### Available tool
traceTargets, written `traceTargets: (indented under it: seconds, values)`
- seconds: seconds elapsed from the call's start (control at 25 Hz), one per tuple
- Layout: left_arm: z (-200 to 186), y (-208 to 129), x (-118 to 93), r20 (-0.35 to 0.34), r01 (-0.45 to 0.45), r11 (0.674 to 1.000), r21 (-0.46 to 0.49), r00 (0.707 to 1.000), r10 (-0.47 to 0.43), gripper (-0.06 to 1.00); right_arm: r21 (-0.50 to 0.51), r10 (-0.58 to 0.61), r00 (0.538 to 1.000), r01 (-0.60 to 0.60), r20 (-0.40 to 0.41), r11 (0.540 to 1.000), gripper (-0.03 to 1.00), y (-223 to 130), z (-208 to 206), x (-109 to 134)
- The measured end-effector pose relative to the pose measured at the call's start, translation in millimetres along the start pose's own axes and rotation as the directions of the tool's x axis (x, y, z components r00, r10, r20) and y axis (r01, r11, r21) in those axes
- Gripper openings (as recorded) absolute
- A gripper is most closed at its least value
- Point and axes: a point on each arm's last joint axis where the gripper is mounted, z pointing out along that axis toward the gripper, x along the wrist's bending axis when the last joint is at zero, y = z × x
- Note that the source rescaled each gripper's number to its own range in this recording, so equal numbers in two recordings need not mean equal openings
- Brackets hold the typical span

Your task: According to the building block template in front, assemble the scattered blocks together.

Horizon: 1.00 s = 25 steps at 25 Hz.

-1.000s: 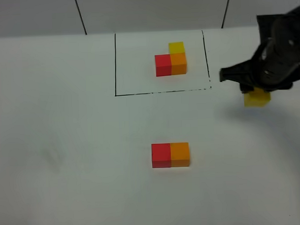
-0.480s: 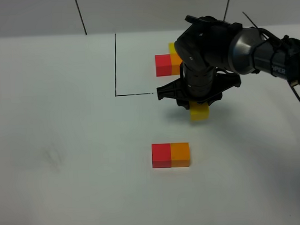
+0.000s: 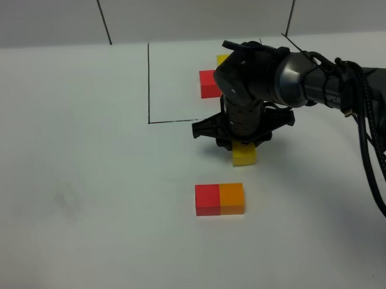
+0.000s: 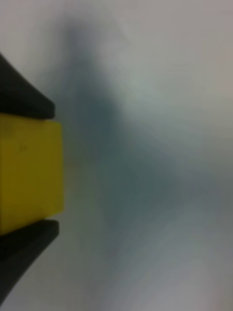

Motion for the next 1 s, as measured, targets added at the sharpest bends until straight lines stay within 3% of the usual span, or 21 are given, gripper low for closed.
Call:
traceTargets:
  seconds: [0.28, 1.0]
  values:
    - [0.0, 0.0, 0.0, 0.000, 0.001, 1.000, 0.000, 1.000, -0.001, 0.24, 0.010, 0.031, 0.999, -0.030, -0.039, 0.999, 0.00, -5.4, 8.6, 2.1]
    - [0.0, 0.0, 0.0, 0.000, 0.001, 1.000, 0.000, 1.000, -0.001, 0.24, 0.048, 0.035, 0.999, -0.033, -0.034, 0.998, 0.00, -20.2, 7.5, 14.1]
